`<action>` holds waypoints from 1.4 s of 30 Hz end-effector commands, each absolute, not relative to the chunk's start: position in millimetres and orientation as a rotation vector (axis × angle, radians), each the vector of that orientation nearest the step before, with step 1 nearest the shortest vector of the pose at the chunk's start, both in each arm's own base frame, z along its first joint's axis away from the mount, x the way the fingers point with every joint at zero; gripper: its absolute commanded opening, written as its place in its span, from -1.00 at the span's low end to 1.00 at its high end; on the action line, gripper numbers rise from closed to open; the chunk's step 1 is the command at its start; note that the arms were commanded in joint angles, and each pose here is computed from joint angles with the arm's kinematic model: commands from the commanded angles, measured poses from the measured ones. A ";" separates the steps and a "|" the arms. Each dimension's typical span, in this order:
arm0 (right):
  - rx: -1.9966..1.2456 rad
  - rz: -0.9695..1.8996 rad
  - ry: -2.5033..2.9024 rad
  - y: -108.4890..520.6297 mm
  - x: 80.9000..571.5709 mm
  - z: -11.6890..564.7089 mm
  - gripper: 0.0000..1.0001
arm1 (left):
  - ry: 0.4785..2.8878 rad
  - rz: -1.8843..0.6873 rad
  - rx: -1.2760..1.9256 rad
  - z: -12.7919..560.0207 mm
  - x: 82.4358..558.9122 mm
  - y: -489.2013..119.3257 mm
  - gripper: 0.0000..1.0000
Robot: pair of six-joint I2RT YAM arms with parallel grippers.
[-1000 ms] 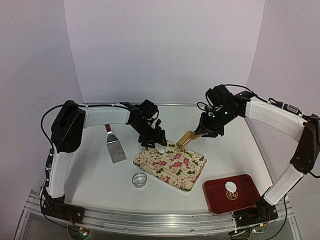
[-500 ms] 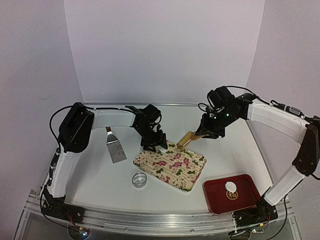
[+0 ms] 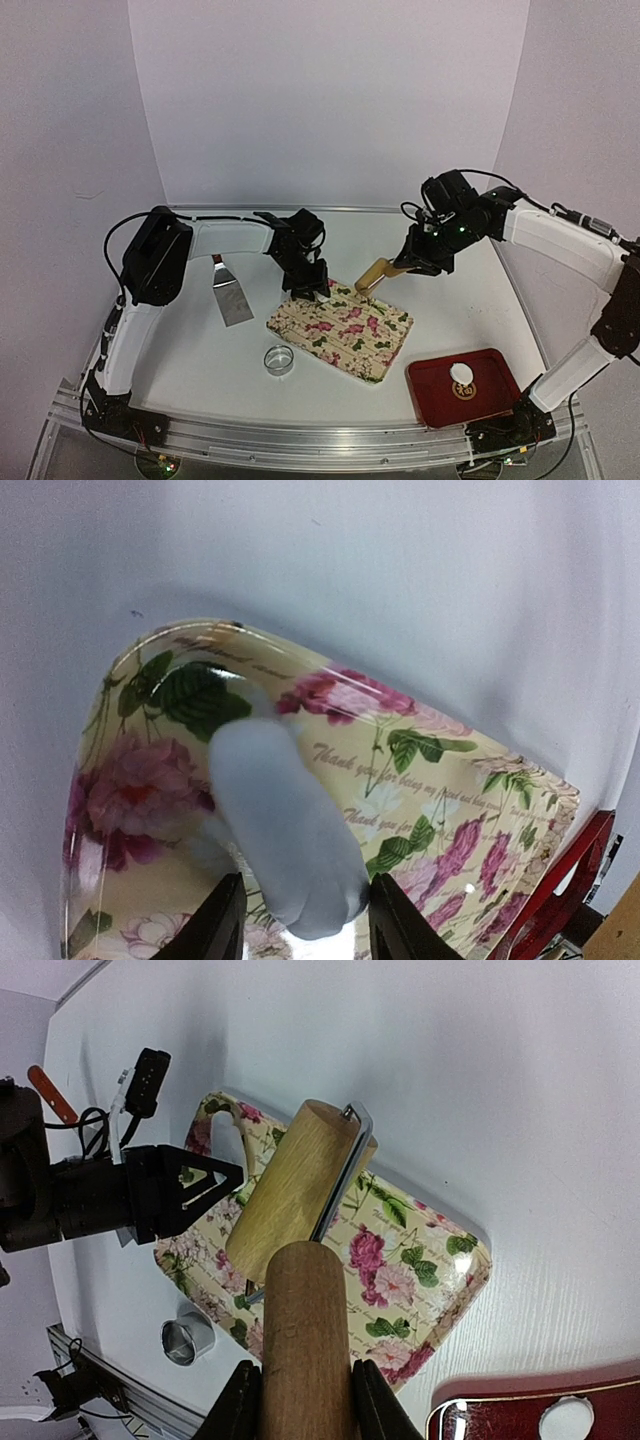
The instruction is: Roll out the dumpling wrappers from the dough
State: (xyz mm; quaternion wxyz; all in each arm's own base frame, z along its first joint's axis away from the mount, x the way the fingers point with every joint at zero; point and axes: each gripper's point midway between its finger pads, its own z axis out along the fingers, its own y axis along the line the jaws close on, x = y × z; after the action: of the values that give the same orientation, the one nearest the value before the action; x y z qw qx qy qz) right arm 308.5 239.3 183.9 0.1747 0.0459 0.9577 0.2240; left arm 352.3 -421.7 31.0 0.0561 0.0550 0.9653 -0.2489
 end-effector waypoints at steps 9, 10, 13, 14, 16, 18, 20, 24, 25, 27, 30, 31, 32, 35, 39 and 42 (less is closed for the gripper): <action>0.135 0.673 2.573 235.8 315.5 219.8 -1.00 | 2.758 -0.994 0.341 71.7 349.4 -446.3 -0.42; 0.135 0.672 2.574 235.8 315.3 219.5 -1.00 | 2.757 -0.995 0.356 71.3 347.5 -445.3 -0.46; 0.127 0.670 2.571 235.8 315.7 220.1 -1.00 | 2.755 -1.022 0.424 73.0 338.2 -444.6 -0.55; 0.123 0.670 2.567 235.7 315.6 221.6 -1.00 | 2.752 -1.033 0.448 74.1 334.0 -444.2 -0.59; 0.123 0.668 2.555 234.2 315.6 224.9 -1.00 | 2.719 -1.082 0.512 83.2 325.6 -445.8 -0.62; 0.121 0.663 2.543 232.2 315.5 228.0 -1.00 | 2.683 -1.132 0.574 95.3 317.1 -445.7 -0.63; 0.121 0.659 2.536 230.3 314.4 229.8 -1.00 | 2.665 -1.184 0.628 103.8 306.3 -445.1 -0.64; 0.130 0.664 2.551 229.1 309.8 224.6 -1.00 | 2.640 -1.317 0.770 113.3 277.5 -444.6 -0.64; 0.127 0.671 2.559 229.8 308.3 222.7 -1.00 | 2.647 -1.340 0.807 110.9 270.6 -444.3 -0.63; 0.108 0.688 2.574 232.1 304.8 219.7 -1.00 | 2.673 -1.341 0.877 103.2 260.7 -443.1 -0.63; 0.060 0.709 2.580 233.7 298.7 219.7 -1.00 | 2.734 -1.296 0.972 86.1 250.3 -438.2 -0.61; 0.045 0.710 2.578 232.8 296.6 220.6 -1.00 | 2.743 -1.286 1.002 83.3 248.1 -437.8 -0.60; 0.030 0.706 2.580 231.5 293.8 220.6 -1.00 | 2.744 -1.274 1.042 79.0 246.2 -437.8 -0.59; 0.010 0.692 2.588 225.5 285.6 220.8 -1.00 | 2.750 -1.253 1.135 72.7 242.8 -438.1 -0.55; 0.015 0.683 2.621 221.1 276.8 215.0 -1.00 | 2.764 -1.248 1.226 67.0 240.2 -439.8 -0.51; -0.003 0.701 2.636 223.5 273.6 212.8 -1.00 | 2.787 -1.219 1.268 57.2 239.9 -438.7 -0.44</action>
State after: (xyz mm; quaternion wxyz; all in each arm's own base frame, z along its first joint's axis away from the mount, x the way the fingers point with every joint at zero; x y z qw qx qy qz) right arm 277.5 218.1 199.5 0.1935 0.0185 0.9541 0.2280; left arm 246.8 -441.3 56.3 -0.0561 0.3476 0.8575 -0.3750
